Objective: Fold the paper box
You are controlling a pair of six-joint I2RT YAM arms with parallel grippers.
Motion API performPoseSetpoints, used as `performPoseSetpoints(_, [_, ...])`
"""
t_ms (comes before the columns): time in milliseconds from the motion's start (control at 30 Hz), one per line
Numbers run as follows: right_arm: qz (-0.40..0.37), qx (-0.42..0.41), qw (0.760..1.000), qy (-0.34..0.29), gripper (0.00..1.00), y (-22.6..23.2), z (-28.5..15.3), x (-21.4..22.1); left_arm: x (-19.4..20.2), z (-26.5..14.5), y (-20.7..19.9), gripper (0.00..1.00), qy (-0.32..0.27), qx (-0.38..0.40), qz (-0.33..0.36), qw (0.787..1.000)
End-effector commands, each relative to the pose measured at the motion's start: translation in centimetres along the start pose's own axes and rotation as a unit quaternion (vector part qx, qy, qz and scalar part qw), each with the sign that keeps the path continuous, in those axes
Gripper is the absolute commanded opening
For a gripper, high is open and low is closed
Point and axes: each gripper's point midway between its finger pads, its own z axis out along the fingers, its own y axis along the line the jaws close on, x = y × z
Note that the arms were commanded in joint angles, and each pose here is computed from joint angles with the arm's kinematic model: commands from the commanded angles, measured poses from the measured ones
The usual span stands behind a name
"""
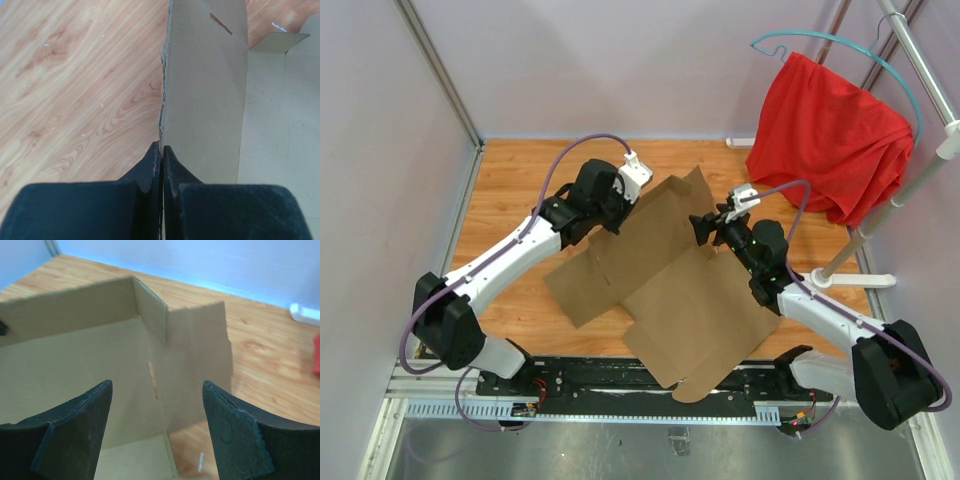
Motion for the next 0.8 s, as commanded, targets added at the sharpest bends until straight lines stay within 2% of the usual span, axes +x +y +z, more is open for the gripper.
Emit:
performPoseSetpoints(0, [0.005,0.09,0.993,0.082,0.74,-2.8,-0.9,1.8,0.0,-1.1,0.8,0.0,0.054,-0.064,0.027,0.996])
performPoseSetpoints(133, [0.008,0.116,0.985,0.124,0.74,-3.6,-1.0,2.9,2.0,-1.0,1.3,0.0,0.114,-0.13,0.062,0.983])
performPoseSetpoints(300, [0.012,0.12,0.983,0.138,0.72,-3.8,-0.8,3.7,3.8,-1.2,2.0,0.0,0.157,-0.191,0.087,0.965])
performPoseSetpoints(533, [0.002,0.035,0.991,0.132,0.68,-1.5,0.9,2.4,3.0,-1.9,1.5,0.0,0.136,-0.215,0.104,0.962])
performPoseSetpoints(767, [0.027,0.017,0.981,0.192,0.67,-1.6,2.2,3.6,5.0,-1.6,1.1,0.0,0.124,-0.222,0.097,0.962])
